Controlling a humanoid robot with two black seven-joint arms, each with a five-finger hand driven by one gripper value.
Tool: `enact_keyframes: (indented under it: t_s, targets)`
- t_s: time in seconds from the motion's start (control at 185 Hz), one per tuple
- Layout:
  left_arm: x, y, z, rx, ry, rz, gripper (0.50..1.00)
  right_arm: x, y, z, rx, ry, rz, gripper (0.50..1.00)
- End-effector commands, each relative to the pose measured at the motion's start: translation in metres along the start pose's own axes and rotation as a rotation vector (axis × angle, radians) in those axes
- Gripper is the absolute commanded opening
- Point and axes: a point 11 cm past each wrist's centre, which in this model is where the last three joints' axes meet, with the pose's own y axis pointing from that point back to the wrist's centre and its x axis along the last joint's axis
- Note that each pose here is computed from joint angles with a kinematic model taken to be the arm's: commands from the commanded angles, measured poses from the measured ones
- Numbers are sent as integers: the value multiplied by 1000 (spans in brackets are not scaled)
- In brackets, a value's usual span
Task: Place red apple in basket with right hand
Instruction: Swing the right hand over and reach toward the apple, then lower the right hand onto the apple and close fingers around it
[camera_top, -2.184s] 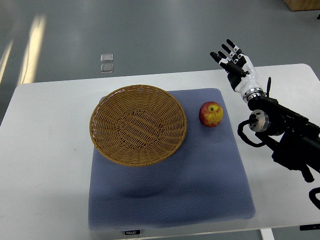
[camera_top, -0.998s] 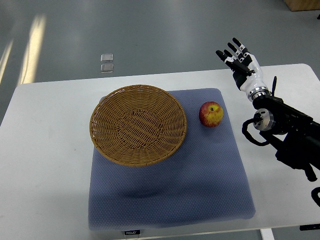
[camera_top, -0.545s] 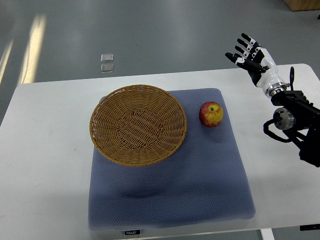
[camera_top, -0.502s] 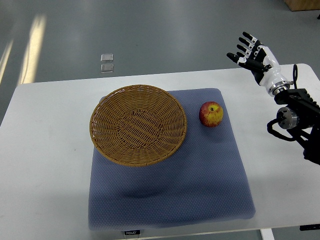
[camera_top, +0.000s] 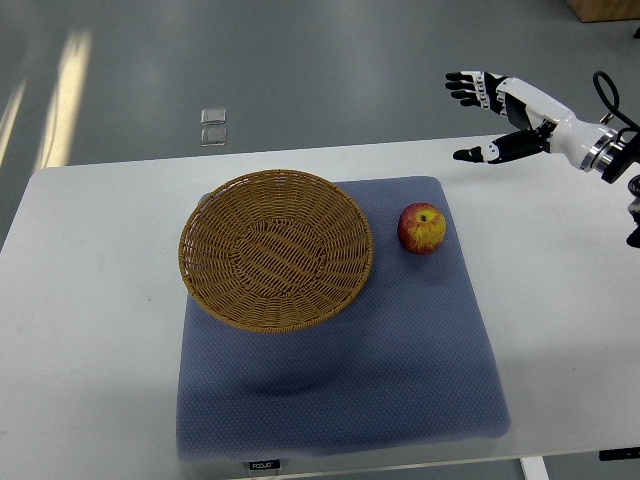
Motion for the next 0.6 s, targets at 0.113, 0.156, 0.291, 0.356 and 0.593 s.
enact_keyframes:
  t_s: [0.113, 0.156, 0.291, 0.356, 0.593]
  targets:
    - [0, 0, 0, -1, 0, 2, 1000, -21, -1, 3, -96, 246, -259, 921]
    - [0, 0, 0, -1, 0, 1, 1000, -26, -2, 5, -115, 292, -302, 921]
    - [0, 0, 0, -1, 0, 1, 1000, -39, -5, 10, -144, 371, -393, 921]
    - [0, 0, 0, -1, 0, 1, 1000, -42, -5, 13, -155, 415, -416, 921]
    - [0, 0, 0, -1, 0, 1, 1000, -55, -30, 11, -132, 559, -444, 921]
